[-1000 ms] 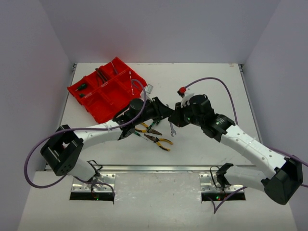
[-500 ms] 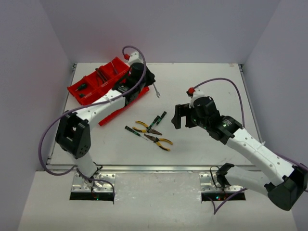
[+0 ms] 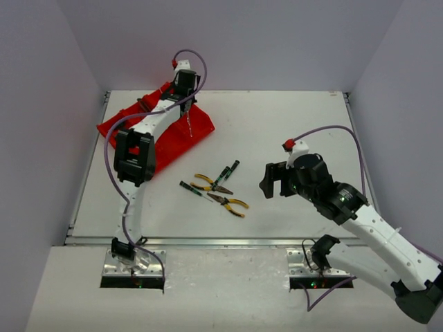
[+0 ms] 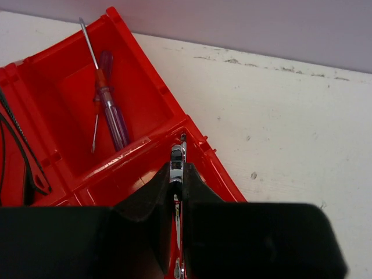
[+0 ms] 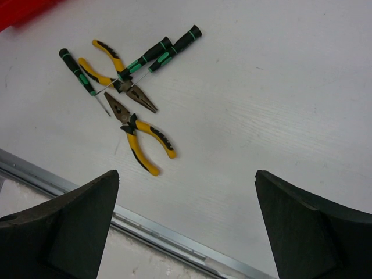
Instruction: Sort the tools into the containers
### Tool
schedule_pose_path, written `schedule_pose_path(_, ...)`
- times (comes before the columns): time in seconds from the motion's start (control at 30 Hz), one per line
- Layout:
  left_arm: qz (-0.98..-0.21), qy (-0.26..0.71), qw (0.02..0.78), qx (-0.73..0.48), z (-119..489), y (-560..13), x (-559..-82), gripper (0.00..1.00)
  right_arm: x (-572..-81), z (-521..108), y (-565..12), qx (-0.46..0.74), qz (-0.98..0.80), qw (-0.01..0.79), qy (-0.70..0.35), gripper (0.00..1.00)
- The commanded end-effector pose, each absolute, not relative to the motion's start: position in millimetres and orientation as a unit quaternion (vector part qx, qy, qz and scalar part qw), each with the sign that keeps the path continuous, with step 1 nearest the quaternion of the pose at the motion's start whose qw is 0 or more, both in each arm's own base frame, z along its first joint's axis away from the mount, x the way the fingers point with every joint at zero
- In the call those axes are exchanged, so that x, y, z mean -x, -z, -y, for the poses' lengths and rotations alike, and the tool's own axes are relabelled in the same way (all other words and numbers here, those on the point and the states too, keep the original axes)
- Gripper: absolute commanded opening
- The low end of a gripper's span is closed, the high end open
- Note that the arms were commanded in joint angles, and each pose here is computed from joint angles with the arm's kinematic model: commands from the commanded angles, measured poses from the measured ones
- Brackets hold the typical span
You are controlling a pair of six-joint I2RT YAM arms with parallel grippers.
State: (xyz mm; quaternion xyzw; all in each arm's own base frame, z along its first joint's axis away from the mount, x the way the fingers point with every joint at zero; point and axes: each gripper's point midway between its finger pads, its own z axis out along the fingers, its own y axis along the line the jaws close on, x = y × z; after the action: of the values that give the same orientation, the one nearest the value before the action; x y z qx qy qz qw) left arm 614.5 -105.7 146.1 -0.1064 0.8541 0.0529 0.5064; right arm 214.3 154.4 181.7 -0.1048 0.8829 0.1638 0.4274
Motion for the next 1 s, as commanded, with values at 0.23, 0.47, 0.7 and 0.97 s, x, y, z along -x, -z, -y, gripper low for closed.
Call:
schedule_pose_path(0.23,-0.854,-0.045,0.51,0.094,105,-148,-619,0.39,-219,-162,-170,0.112,-0.888,0.414,-0.165,0.99)
schedule_pose_path(0.47,-0.802,0.024,0.577,0.151,103,-287,-581,1.0,-235,-191,-163,0.137,-0.89,0.392,-0.186,0.99)
schedule_pose_path(0.7,-0.747,0.149,0.617,0.198,89,-398,-434,1.0,-266,-217,-111,0.173,-0.922,0.316,-0.142,0.99)
schedule_pose_path(0.97,-0.724,0.206,0.633,0.18,65,-360,-281,1.0,-299,-226,-78,0.071,-0.954,0.285,-0.066,0.99)
